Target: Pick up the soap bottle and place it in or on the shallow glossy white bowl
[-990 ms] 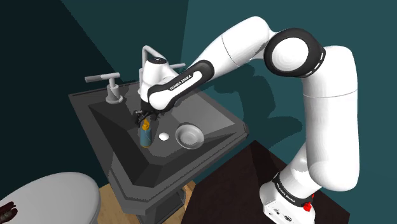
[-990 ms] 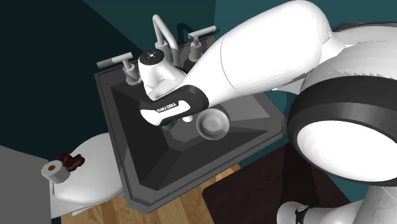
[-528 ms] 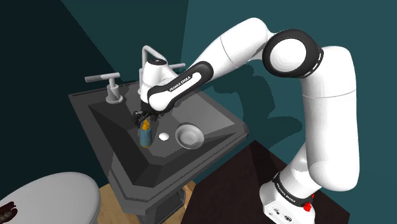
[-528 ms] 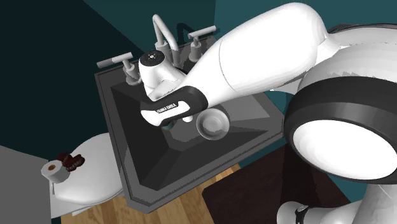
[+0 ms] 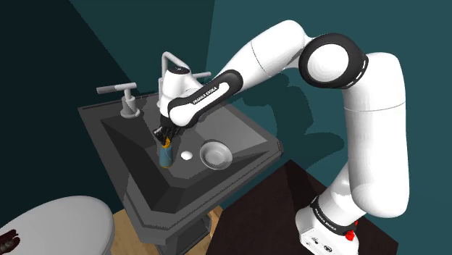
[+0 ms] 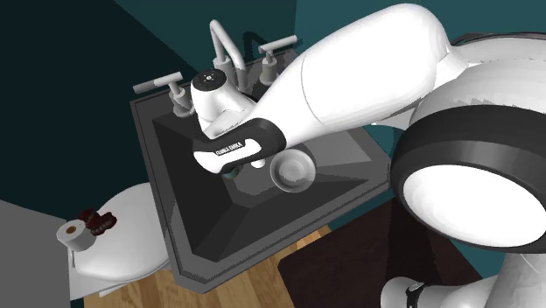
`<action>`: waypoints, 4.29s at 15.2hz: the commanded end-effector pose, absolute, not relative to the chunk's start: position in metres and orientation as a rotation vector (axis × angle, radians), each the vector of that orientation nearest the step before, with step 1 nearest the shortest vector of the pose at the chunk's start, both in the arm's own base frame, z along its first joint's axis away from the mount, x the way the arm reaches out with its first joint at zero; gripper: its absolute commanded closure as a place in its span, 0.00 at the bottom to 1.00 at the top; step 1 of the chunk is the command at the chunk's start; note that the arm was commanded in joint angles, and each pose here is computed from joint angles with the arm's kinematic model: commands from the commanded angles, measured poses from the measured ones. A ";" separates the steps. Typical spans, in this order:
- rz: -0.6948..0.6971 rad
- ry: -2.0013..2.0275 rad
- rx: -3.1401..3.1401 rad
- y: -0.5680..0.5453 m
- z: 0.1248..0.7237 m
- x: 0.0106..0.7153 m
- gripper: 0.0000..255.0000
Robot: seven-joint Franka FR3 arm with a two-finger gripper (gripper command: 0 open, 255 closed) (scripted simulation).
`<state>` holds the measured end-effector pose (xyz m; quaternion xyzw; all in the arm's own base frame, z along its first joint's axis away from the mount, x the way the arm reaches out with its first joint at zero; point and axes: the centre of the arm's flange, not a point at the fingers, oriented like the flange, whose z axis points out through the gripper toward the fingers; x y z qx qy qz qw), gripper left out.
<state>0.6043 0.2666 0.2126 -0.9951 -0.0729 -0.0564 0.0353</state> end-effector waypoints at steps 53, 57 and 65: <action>-0.173 -0.224 -3.058 0.048 0.374 0.481 1.00; -0.173 -0.224 -3.058 0.048 0.352 0.481 1.00; -0.173 -0.224 -3.058 0.048 0.310 0.481 1.00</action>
